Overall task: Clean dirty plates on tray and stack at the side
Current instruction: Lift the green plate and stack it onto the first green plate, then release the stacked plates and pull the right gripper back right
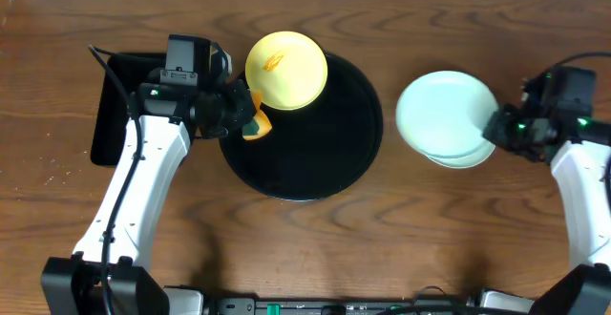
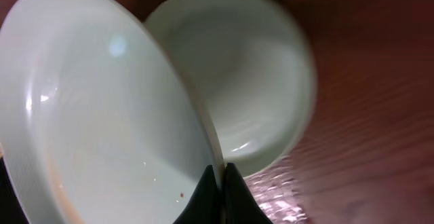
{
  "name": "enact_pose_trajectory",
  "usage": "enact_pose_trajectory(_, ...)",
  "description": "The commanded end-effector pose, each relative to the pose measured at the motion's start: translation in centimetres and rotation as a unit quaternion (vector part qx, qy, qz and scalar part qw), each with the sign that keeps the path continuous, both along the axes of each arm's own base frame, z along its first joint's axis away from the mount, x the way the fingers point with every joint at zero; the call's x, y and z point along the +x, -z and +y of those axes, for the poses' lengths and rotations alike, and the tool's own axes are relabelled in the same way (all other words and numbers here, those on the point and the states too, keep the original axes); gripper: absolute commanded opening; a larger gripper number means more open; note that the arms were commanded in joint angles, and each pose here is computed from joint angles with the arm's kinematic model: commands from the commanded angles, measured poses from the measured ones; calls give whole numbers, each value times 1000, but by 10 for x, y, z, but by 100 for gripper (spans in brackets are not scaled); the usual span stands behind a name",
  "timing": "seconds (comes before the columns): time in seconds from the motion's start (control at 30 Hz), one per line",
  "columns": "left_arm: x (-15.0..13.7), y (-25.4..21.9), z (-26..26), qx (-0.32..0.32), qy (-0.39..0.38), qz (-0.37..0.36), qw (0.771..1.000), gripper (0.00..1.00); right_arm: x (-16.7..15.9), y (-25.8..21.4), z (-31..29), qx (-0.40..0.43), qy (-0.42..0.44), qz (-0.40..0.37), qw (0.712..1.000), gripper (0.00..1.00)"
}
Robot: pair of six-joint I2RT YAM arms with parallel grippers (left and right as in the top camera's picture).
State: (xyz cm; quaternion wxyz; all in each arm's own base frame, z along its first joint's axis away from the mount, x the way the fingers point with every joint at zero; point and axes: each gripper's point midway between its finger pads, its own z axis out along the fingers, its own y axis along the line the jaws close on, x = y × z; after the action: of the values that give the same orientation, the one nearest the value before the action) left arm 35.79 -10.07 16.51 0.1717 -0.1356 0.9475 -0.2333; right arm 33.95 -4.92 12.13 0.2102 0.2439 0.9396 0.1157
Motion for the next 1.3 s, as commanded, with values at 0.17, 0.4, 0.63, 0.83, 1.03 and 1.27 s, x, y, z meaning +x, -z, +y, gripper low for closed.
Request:
enact_pose_trajectory(0.17,-1,0,1,6,5,-4,1000,8,-8,40,-21,-29,33,7,999,1)
enact_pose_trajectory(0.4,-1,0,1,6,5,-4,1000,7,-2,71,-32,-37,61,14,997,1)
enact_pose_trajectory(0.63,-1,0,1,6,5,-4,1000,8,5,102,-34,-29,67,34,997,1)
enact_pose_trajectory(0.83,-1,0,1,6,5,-4,1000,8,4,114,-31,-18,62,47,997,58)
enact_pose_trajectory(1.03,-1,0,1,6,5,-4,1000,7,14,82,-22,-5,38,19,999,70)
enact_pose_trajectory(1.27,0,0,1,6,5,-4,1000,7,34,15,0,-24,-27,-43,998,78)
